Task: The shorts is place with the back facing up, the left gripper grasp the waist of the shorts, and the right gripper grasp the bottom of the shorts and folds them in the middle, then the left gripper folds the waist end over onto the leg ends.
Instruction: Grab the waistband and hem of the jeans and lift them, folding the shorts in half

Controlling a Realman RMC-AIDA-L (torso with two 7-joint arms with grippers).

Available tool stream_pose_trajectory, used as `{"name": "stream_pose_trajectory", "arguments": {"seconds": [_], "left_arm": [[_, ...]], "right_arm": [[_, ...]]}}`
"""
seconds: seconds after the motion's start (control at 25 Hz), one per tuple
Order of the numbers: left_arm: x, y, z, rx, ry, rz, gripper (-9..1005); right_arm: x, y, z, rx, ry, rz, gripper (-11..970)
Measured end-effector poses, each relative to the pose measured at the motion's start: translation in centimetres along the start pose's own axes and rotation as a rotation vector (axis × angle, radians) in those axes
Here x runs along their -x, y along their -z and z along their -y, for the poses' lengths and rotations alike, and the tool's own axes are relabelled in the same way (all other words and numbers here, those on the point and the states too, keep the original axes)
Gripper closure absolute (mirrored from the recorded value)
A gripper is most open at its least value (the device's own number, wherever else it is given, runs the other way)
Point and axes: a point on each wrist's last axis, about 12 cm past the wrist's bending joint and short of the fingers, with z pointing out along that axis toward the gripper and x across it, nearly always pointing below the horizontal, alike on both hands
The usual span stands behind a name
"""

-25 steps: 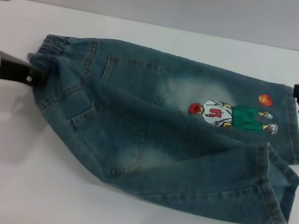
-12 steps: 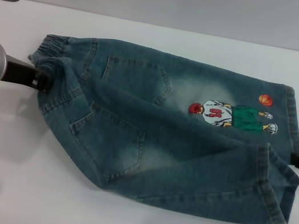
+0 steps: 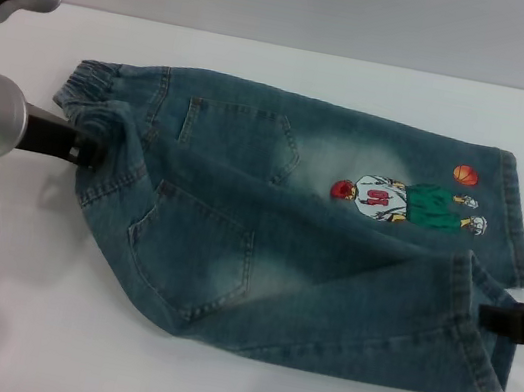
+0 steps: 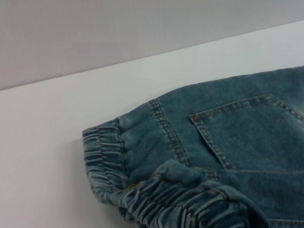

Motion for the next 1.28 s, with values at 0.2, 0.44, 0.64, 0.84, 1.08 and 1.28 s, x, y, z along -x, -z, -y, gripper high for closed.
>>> {"name": "stream_pose_trajectory", "arguments": {"seconds": [0.2,0.44,0.64,0.84,1.08,1.28], "left_arm": [[0.0,0.0,0.2,-0.004,-0.010,-0.002,780],[0.0,-0.1,0.2,-0.004,-0.016,-0.003,780],[0.0,0.0,0.3,-0.006,-0.022,-0.004,779],[0.0,0.0,0.3,-0.007,-0.024,-0.002,779],[0.0,0.0,0.3,-0.005,-0.025,-0.003,779],[0.0,-0.1,0.4,-0.008,-0.032,-0.006,779]], "right_arm": [[0.0,-0.2,-0.6,0.042,-0.004,0.000,600],[-0.1,-0.6,-1.1,0.053,-0.003,-0.022,601],[-0.1,-0.7,-0.9,0.044,-0.005,-0.027,601],[-0.1,-0.9,-0.7,0.031,-0.002,-0.034,600],[-0.2,-1.4,0.0,0.008,-0.017,-0.039,601],[-0.1,-1.5,0.3,-0.003,-0.020,-0.037,601]]}}
